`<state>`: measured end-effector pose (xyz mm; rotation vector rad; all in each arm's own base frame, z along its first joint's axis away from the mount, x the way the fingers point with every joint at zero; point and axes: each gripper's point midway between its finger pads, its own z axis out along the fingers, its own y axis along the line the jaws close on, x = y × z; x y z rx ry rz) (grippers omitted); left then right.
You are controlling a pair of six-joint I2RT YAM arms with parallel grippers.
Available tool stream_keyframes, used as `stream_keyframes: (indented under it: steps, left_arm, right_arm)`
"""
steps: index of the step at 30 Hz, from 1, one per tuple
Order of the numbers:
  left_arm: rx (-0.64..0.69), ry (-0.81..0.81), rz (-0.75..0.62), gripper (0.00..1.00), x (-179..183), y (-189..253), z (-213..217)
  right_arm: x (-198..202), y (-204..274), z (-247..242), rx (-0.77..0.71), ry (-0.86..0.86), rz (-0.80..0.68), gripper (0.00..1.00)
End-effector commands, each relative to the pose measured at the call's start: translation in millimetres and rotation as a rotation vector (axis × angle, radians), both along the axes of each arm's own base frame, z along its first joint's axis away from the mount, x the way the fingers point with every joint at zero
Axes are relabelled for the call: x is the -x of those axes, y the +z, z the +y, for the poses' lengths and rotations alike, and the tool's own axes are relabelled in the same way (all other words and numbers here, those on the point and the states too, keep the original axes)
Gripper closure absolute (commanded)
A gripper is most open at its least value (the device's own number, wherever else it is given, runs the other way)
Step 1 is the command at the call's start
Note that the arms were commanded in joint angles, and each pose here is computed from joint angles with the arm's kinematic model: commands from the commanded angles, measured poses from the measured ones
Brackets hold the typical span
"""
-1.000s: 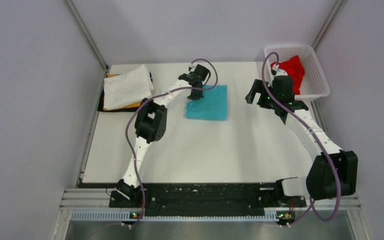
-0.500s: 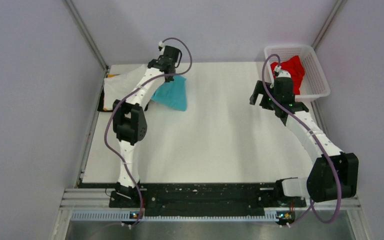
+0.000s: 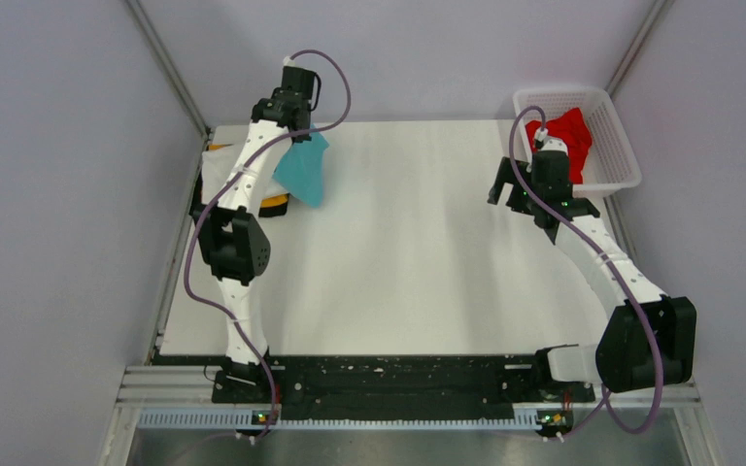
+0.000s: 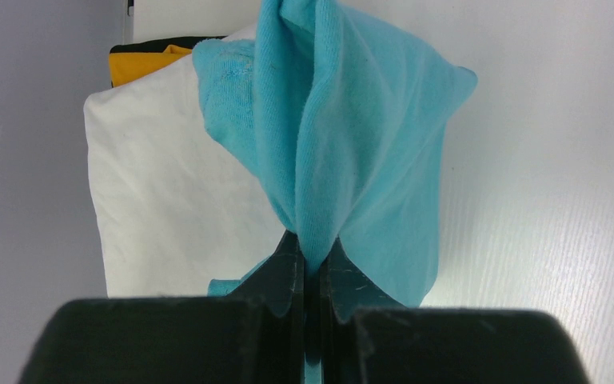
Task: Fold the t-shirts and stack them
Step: Put the neatly folded tshirt into the corner of the board with the left arm
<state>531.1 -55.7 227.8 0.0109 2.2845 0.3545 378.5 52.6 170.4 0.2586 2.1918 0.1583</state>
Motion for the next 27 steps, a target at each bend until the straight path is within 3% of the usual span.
stream_keyframes:
  steps: [1,13,23,27]
  left_arm:
    - [0.057,-0.028,-0.211,1.0,10.5,98.6,3.3]
    - [0.125,0.044,-0.261,1.0,14.8,115.1,31.9]
    - [0.114,0.09,-0.139,1.0,-4.7,40.2,94.7]
    - [0.074,0.172,-0.117,1.0,-18.9,10.1,140.7]
  right_arm:
    - [-4.8,15.8,-0.7,0.008,-0.006,-0.043,0.01]
    - [-6.2,9.8,-1.4,0.008,-0.014,-0.029,0.01]
    - [-8.2,-5.1,-2.2,0.022,-0.02,0.029,0.01]
    - [-8.9,-8.5,-1.8,0.023,-0.018,0.047,0.01]
